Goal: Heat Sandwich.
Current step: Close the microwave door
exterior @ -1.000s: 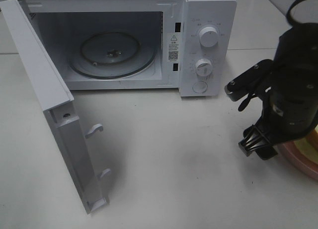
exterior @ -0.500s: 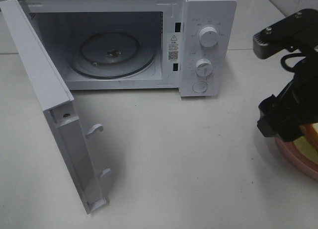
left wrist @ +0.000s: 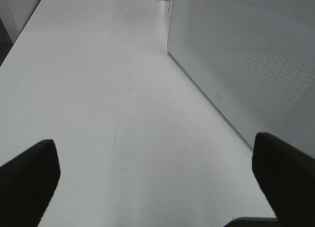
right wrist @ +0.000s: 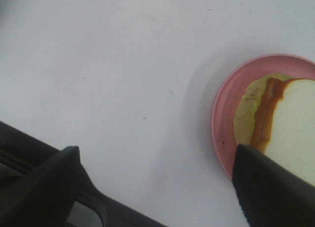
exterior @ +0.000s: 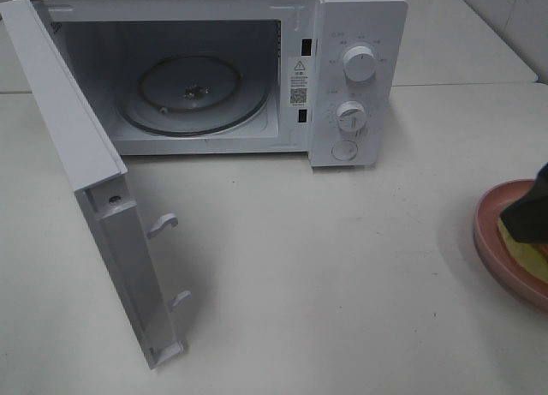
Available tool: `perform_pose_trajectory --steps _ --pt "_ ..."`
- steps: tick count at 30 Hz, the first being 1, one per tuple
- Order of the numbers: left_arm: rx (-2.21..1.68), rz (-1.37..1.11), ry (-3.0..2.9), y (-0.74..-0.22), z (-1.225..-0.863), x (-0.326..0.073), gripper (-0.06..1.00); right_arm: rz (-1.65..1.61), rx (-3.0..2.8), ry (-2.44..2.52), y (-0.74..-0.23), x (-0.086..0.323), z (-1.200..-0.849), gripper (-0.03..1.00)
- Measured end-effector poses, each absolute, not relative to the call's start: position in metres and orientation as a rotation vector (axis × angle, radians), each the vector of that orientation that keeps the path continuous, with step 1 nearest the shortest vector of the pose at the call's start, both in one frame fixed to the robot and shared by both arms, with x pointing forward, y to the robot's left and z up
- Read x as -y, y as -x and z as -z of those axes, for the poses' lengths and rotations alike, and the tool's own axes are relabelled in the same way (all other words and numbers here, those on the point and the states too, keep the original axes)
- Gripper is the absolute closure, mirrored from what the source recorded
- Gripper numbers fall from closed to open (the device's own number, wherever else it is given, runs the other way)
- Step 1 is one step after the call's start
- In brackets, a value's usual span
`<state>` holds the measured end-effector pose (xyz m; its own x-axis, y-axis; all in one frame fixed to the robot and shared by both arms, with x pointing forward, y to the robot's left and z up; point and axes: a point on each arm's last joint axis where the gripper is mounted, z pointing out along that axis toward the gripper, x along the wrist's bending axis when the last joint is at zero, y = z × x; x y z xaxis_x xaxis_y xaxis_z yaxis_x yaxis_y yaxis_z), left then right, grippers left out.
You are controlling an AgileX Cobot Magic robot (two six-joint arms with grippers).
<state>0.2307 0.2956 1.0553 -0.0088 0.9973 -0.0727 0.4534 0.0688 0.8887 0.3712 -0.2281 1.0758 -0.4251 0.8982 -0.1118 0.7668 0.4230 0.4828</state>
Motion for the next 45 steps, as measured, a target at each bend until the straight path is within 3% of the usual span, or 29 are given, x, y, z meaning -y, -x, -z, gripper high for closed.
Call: perform_pose_trajectory --steps 13,32,45 --pt "-1.572 -0.887 -1.491 -0.231 -1.055 -0.296 -0.05 -0.667 -2.303 -1.37 -0.315 0.262 -1.098 0.2" --pt "-1.572 -0.887 -1.491 -0.231 -1.055 -0.296 -0.05 -0.794 -2.019 -1.467 -0.258 0.304 -1.055 0.2" --pt "-1.572 -0.887 -1.491 -0.231 -1.055 -0.296 -0.05 -0.906 -1.717 -1.552 -0.244 0.308 -1.051 0.2"
